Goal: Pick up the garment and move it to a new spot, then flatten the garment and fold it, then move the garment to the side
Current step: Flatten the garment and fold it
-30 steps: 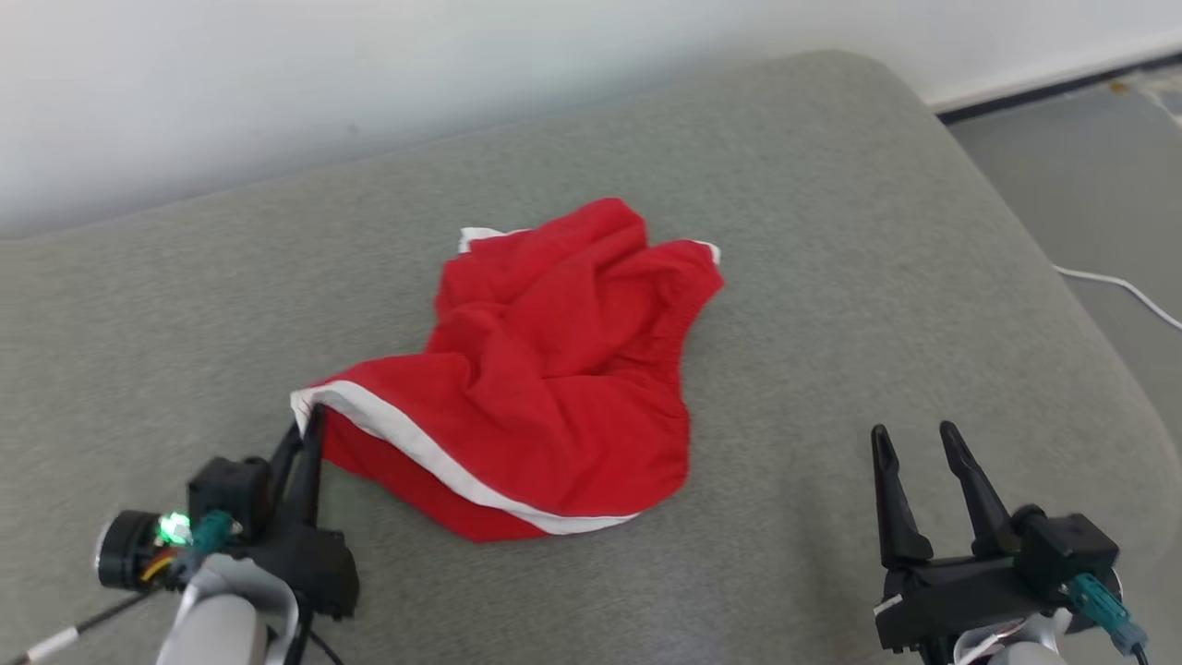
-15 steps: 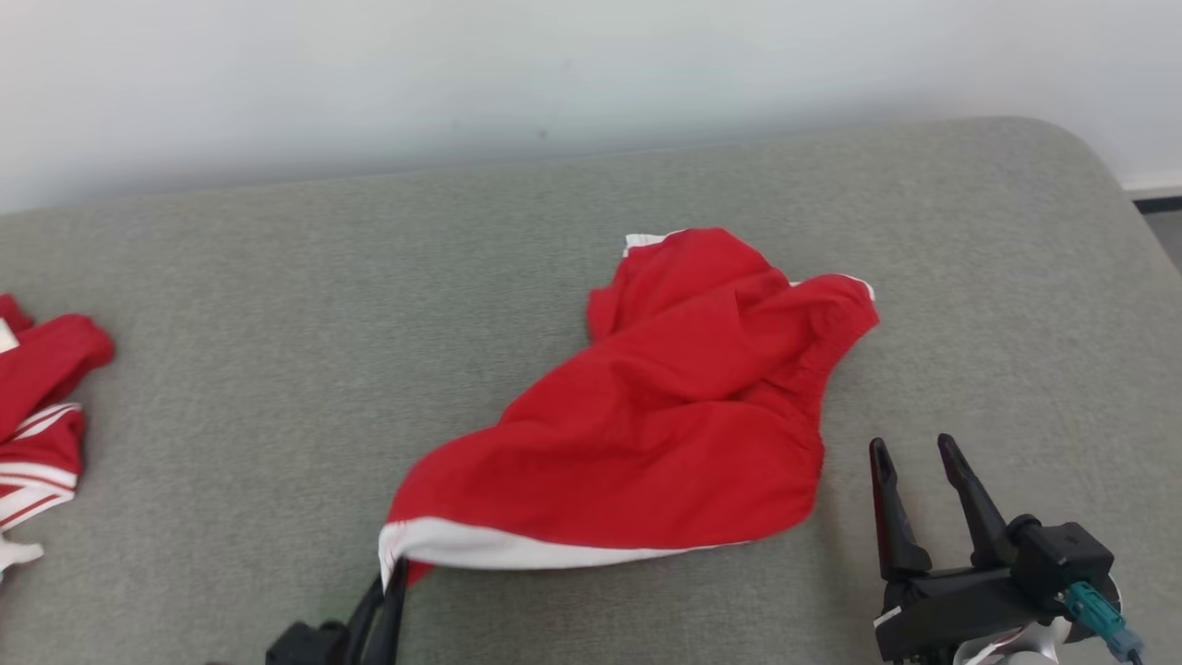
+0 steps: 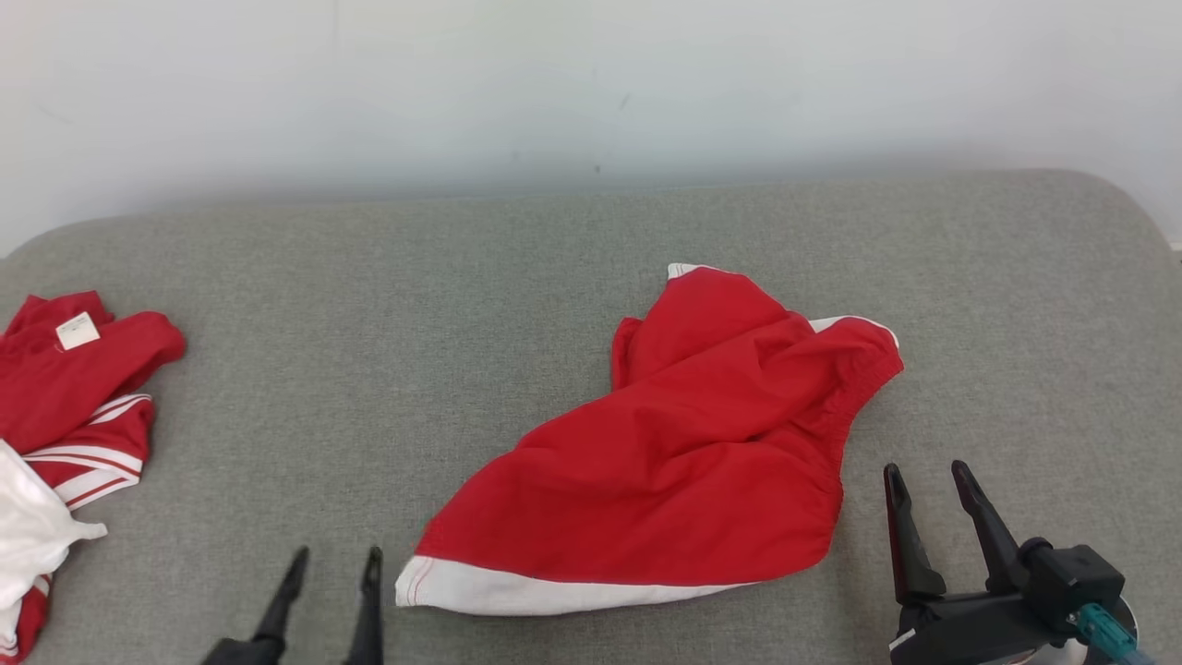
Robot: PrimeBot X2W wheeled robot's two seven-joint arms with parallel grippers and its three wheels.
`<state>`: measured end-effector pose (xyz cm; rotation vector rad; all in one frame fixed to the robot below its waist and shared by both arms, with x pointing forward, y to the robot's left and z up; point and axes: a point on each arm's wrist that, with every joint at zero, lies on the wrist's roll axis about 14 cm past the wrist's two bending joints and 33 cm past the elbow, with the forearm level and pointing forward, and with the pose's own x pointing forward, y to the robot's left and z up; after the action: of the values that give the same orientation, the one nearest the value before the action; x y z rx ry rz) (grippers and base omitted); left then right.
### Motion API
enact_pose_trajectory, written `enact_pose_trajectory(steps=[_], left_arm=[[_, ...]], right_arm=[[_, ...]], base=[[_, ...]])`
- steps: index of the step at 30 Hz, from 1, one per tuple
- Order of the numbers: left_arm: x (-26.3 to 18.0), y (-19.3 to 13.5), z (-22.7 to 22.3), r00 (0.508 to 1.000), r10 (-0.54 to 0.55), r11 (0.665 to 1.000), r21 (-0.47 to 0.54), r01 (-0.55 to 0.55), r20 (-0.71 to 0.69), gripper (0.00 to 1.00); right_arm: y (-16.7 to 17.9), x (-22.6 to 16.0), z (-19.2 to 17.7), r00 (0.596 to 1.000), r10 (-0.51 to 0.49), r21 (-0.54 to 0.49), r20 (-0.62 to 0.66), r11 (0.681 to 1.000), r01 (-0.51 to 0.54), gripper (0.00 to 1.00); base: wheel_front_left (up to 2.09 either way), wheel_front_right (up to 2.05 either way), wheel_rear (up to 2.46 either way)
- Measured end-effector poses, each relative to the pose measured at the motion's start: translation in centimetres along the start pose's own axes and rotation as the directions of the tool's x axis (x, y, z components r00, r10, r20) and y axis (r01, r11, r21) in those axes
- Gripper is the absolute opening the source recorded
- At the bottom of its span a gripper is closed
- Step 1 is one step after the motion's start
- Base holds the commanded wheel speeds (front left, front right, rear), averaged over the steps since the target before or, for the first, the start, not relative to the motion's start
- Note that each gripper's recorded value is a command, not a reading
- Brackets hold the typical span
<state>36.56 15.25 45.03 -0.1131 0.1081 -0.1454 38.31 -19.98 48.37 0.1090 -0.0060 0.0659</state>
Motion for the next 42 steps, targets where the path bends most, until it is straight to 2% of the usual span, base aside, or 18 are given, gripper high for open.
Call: enact_pose_trajectory(steps=[5, 8, 13, 18, 27, 28, 29, 30, 37, 42], left_arm=[[-0.5, 1.9, 4.0, 0.989, 0.074, 0.997, 0.0, -0.075, 0.131, 1.0], [-0.8, 3.4, 6.3, 0.97, 0.135, 0.99, -0.001, -0.138, 0.203, 1.0], [-1.3, 4.0, 6.4, 0.963, 0.168, 0.985, 0.004, -0.172, 0.211, 1.0], [-1.5, 3.8, 6.2, 0.964, 0.165, 0.985, 0.006, -0.17, 0.208, 1.0], [-2.3, 4.0, 5.4, 0.966, 0.179, 0.983, -0.004, -0.181, 0.186, 1.0], [-2.4, 4.2, 5.3, 0.965, 0.185, 0.982, -0.006, -0.188, 0.185, 1.0], [-2.5, 4.3, 5.3, 0.964, 0.191, 0.981, -0.006, -0.194, 0.184, 1.0], [-2.6, 4.5, 5.3, 0.963, 0.197, 0.98, -0.007, -0.199, 0.183, 1.0], [-2.9, 4.8, 5.0, 0.961, 0.211, 0.977, -0.01, -0.213, 0.177, 1.0], [-2.4, 3.9, 5.2, 0.966, 0.181, 0.983, -0.011, -0.182, 0.183, 1.0]], right_arm=[[0.3, -0.2, -0.1, 1.0, 0.006, 0.003, -0.002, 1.0, -0.006, 1.0], [-0.1, -0.8, -1.4, 0.999, -0.005, 0.007, -0.045, 1.0, 0.005, 1.0], [0.1, -1.7, -4.4, 0.989, 0.01, 0.02, -0.149, 1.0, -0.007, 1.0], [0.1, -0.7, -5.0, 0.983, 0.028, 0.014, -0.184, 1.0, -0.026, 1.0], [1.7, 1.0, -8.2, 0.945, 0.083, 0.053, -0.317, 0.996, -0.069, 1.0], [2.0, 1.1, -8.5, 0.941, 0.088, 0.062, -0.328, 0.995, -0.072, 0.75], [2.3, 1.2, -8.8, 0.936, 0.095, 0.068, -0.339, 0.995, -0.077, 0.27], [2.6, 1.3, -9.0, 0.932, 0.106, 0.071, -0.346, 0.994, -0.086, 0.0], [2.6, 1.9, -7.6, 0.949, 0.118, 0.057, -0.293, 0.993, -0.106, 0.0], [1.5, 1.0, -5.2, 0.97, 0.11, 0.034, -0.215, 0.994, -0.105, 0.0]], base=[[0.0, 0.0, 0.0], [0.0, 0.0, 0.0], [0.0, 0.0, 0.0], [0.0, 0.0, 0.0], [0.0, 0.0, 0.0], [0.0, 0.0, 0.0], [0.0, 0.0, 0.0], [0.0, 0.0, 0.0], [0.0, 0.0, 0.0], [0.0, 0.0, 0.0]])
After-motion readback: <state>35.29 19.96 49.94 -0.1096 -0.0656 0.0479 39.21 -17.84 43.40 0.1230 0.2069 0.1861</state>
